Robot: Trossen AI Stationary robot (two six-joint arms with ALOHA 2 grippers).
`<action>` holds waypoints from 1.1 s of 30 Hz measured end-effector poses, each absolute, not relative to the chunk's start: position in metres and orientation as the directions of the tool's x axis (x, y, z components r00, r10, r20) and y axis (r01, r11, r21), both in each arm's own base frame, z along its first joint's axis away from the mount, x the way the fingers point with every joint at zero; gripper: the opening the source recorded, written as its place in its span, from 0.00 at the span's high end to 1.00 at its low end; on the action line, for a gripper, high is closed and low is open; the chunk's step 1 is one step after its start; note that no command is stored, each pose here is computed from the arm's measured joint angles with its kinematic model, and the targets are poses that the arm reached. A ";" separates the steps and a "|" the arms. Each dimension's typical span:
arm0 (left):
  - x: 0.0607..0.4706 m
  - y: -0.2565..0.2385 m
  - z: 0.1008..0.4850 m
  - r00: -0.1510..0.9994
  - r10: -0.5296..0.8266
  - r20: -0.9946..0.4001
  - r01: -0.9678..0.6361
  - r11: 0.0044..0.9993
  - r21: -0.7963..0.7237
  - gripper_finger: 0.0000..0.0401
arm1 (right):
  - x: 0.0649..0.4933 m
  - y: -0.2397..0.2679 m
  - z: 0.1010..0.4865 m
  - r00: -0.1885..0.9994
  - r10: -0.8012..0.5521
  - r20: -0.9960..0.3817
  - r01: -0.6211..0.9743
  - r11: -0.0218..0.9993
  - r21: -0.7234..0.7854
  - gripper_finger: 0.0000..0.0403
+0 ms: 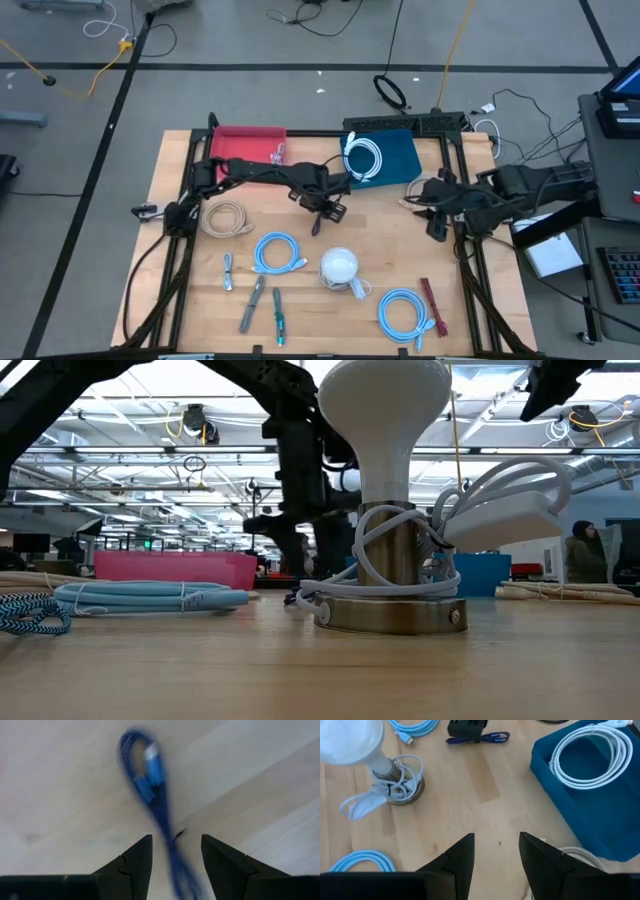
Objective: Pick & Place USB Port
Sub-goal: Put the violet USB cable into the pink bin
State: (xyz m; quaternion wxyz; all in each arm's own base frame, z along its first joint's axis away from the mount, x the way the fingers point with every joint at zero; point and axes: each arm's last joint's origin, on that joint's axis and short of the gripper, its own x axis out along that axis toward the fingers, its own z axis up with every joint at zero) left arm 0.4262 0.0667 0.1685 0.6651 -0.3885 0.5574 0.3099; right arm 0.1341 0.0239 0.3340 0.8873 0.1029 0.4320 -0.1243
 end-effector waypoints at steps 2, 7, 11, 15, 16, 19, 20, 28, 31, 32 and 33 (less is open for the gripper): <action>0.427 0.067 0.166 0.188 -0.020 -0.982 -0.849 0.499 -0.173 0.58 | 0.132 0.025 0.330 0.593 -0.127 -0.795 0.303 0.950 0.075 0.64; 0.431 0.066 0.147 0.152 -0.050 -0.987 -0.857 0.491 -0.157 0.58 | 0.133 0.029 0.323 0.584 -0.107 -0.804 0.288 0.954 0.083 0.64; 0.433 0.059 0.139 0.134 -0.064 -0.989 -0.852 0.502 -0.148 0.58 | 0.137 0.033 0.322 0.598 -0.096 -0.795 0.272 0.958 0.089 0.64; 0.431 0.055 0.138 0.104 -0.036 -0.994 -0.865 0.489 -0.108 0.59 | 0.139 0.033 0.324 0.618 -0.091 -0.781 0.268 0.958 0.101 0.64; 0.430 0.055 0.139 0.093 -0.030 -0.995 -0.869 0.485 -0.096 0.61 | 0.139 0.034 0.324 0.620 -0.090 -0.779 0.268 0.958 0.102 0.64; 0.429 0.056 0.138 0.080 -0.025 -0.997 -0.868 0.490 -0.082 0.79 | 0.139 0.034 0.324 0.622 -0.090 -0.778 0.267 0.958 0.103 0.64; 0.428 0.056 0.138 0.078 -0.029 -0.997 -0.864 0.498 -0.082 0.87 | 0.139 0.034 0.324 0.622 -0.089 -0.778 0.266 0.958 0.103 0.64; 0.420 0.061 0.169 0.138 -0.018 -0.990 -0.859 0.495 -0.129 0.98 | 0.143 0.035 0.327 0.664 -0.076 -0.744 0.254 0.958 0.129 0.64; 0.402 0.076 0.225 0.227 0.094 -0.969 -0.872 0.462 -0.160 0.98 | 0.146 0.036 0.330 0.689 -0.070 -0.721 0.239 0.962 0.135 0.64; 0.394 0.084 0.242 0.248 0.152 -0.957 -0.883 0.441 -0.159 0.98 | 0.147 0.036 0.330 0.698 -0.068 -0.712 0.236 0.962 0.140 0.64; 0.385 0.092 0.258 0.255 0.206 -0.945 -0.896 0.417 -0.151 0.98 | 0.148 0.036 0.331 0.707 -0.066 -0.704 0.233 0.962 0.145 0.64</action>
